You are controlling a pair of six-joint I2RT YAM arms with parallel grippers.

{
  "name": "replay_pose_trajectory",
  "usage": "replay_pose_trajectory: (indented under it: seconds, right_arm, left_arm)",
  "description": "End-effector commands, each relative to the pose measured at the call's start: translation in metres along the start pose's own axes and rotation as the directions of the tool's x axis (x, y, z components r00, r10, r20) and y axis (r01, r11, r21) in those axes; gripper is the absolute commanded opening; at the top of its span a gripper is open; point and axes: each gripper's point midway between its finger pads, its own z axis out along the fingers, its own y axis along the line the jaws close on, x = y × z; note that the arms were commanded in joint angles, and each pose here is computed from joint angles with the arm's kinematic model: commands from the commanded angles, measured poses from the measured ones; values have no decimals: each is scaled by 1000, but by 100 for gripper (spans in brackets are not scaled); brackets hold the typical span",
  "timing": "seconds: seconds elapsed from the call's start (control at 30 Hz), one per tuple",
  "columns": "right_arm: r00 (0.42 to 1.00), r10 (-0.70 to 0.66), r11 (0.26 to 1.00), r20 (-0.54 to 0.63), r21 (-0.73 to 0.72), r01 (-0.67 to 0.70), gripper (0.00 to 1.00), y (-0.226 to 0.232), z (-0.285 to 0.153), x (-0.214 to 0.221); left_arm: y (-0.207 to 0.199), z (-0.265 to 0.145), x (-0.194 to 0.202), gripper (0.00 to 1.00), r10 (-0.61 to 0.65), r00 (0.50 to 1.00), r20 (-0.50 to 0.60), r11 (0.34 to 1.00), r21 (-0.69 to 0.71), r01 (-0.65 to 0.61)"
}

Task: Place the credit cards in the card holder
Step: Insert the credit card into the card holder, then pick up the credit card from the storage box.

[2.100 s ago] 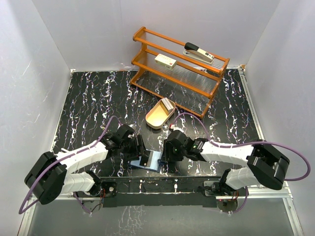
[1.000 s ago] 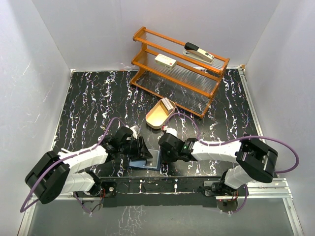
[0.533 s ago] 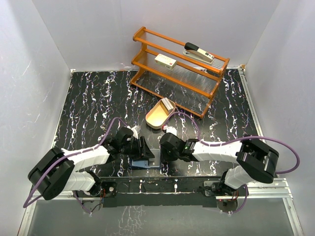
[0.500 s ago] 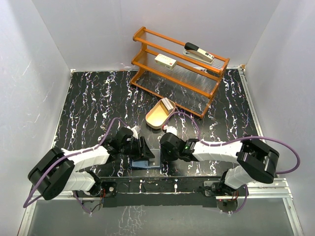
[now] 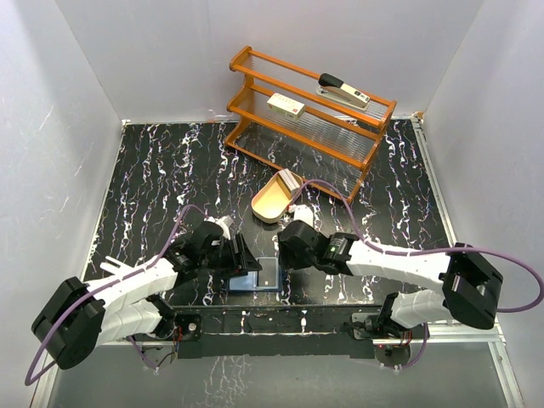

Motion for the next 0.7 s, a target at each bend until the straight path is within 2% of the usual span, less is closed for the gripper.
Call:
replay_pose_trajectory:
  seconds: [0.0, 0.3, 0.5, 0.67]
  right_arm:
    - [990, -36, 998, 134, 46, 30, 49, 7, -14, -56]
    - [961, -201, 962, 188, 225, 157, 57, 0, -6, -136]
    - [953, -234, 925, 192, 347, 157, 59, -19, 11, -187]
    - [944, -293, 870, 149, 450, 199, 59, -41, 35, -208]
  left_arm:
    - [24, -11, -10, 59, 9, 1000, 26, 989, -147, -5]
    - [59, -32, -13, 59, -83, 994, 66, 965, -245, 97]
    - [65, -40, -13, 61, -83, 992, 91, 957, -271, 104]
    - [70, -40, -16, 61, -71, 993, 91, 948, -304, 96]
